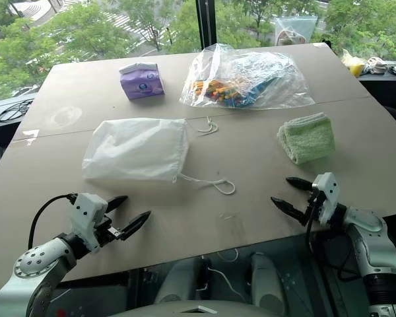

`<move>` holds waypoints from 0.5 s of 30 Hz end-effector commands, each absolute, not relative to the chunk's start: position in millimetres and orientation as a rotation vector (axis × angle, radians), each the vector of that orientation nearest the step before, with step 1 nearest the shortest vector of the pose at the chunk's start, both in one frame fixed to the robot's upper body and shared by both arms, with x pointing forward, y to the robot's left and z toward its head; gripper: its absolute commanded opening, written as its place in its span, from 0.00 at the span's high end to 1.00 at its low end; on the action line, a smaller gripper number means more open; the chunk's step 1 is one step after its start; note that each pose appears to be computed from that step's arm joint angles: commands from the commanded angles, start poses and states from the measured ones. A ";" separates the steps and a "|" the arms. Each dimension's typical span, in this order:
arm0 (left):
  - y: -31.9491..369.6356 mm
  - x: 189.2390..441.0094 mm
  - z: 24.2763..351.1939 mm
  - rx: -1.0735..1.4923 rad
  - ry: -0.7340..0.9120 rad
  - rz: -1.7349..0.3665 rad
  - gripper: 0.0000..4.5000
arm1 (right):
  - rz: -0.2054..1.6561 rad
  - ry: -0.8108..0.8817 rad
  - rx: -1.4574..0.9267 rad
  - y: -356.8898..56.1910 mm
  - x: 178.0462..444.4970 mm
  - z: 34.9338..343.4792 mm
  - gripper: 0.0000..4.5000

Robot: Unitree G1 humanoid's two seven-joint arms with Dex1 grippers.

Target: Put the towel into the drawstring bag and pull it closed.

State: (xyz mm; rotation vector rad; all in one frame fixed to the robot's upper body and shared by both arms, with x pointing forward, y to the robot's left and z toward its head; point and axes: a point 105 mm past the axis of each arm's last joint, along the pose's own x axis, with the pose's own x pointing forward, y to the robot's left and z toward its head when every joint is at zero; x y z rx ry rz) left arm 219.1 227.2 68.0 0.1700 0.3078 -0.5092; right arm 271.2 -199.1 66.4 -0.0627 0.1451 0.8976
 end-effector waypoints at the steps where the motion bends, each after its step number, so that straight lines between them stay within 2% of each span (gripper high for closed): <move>1: 221.6 214.8 63.7 0.149 0.311 -0.514 0.01 | 0.918 0.152 -0.098 -199.7 272.5 66.3 0.02; 15: 211.5 219.1 70.4 0.123 0.257 -0.501 0.01 | 0.938 0.150 -0.128 -202.1 279.7 67.8 0.02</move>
